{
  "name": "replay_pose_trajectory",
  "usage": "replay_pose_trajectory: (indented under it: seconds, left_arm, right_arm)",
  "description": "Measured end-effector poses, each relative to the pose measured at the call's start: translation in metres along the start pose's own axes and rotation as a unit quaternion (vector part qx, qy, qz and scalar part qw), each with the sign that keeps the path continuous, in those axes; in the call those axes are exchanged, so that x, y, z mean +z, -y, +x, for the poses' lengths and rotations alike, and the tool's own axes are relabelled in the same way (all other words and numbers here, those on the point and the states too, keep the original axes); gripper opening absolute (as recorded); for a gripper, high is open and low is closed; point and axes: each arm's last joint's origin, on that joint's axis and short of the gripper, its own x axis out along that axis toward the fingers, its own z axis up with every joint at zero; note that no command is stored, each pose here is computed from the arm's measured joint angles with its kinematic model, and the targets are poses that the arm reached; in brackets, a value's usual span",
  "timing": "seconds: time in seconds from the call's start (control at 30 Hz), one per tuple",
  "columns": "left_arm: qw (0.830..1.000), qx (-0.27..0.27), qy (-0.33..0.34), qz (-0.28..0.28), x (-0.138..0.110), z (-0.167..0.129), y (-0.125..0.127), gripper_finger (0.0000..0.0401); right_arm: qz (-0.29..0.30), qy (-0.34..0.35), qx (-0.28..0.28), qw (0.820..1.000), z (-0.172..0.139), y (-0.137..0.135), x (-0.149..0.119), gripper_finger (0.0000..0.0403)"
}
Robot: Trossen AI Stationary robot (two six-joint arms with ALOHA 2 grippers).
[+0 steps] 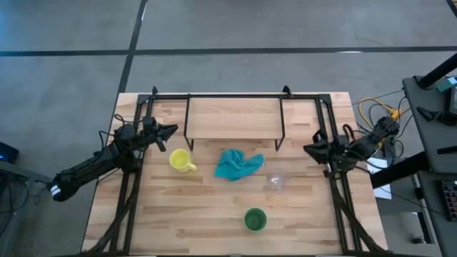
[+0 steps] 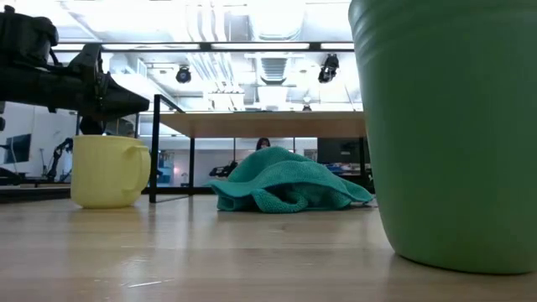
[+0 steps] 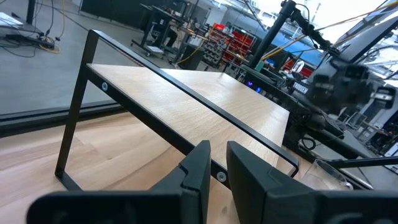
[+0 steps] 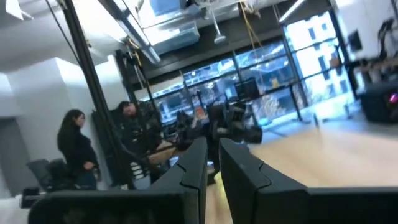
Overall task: Stack small to large cups/mugs on shelf
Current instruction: Put the transparent cup on the shelf
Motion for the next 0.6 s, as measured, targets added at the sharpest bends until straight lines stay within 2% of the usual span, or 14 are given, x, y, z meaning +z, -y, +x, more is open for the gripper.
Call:
replay_pose_trajectory:
  seconds: [0.2, 0.33, 0.47, 0.6]
  left_arm:
    - [1.0, 0.0, 0.0, 0.0, 0.0, 0.0, 0.0, 0.0039]
    - [1.0, 0.0, 0.0, 0.0, 0.0, 0.0, 0.0, 0.0039]
    - [1.0, -0.002, 0.004, -0.001, 0.001, 0.0, 0.0, 0.0039]
    - [0.999, -0.006, 0.011, -0.036, 0.002, 0.0, 0.001, 0.0039]
  right_arm:
    - [-0.077, -0.081, -0.027, 0.993, 0.025, -0.021, 0.055, 0.0038]
    - [-0.123, -0.147, -0.033, 0.981, 0.05, -0.042, 0.091, 0.0038]
    - [-0.192, -0.233, -0.037, 0.953, 0.076, -0.063, 0.111, 0.0038]
    - [-0.246, -0.293, -0.051, 0.923, 0.099, -0.081, 0.12, 0.0038]
